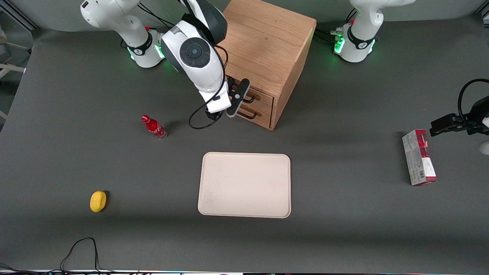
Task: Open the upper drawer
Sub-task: 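Pull the upper drawer handle outward from the cabinet with the right gripper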
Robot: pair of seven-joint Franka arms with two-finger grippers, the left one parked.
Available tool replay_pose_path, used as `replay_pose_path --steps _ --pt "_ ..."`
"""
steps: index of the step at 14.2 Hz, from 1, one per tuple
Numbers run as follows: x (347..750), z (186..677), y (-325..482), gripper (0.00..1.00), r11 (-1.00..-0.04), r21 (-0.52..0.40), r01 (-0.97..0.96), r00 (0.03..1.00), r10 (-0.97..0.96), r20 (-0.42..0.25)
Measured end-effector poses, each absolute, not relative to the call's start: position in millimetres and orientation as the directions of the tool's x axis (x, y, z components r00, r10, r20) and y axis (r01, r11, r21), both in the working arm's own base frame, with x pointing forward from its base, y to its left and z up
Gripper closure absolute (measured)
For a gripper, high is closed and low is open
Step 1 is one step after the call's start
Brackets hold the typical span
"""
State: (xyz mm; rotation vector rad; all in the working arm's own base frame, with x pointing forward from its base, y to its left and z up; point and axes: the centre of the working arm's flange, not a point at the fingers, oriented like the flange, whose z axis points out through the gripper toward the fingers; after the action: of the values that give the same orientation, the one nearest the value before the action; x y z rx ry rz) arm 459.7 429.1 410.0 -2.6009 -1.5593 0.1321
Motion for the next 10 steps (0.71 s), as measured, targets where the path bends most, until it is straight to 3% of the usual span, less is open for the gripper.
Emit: replay_pose_path --steps 10 --pt "533.4 404.2 395.9 0.00 -0.547 -0.096 0.832 0.551 0.834 0.020"
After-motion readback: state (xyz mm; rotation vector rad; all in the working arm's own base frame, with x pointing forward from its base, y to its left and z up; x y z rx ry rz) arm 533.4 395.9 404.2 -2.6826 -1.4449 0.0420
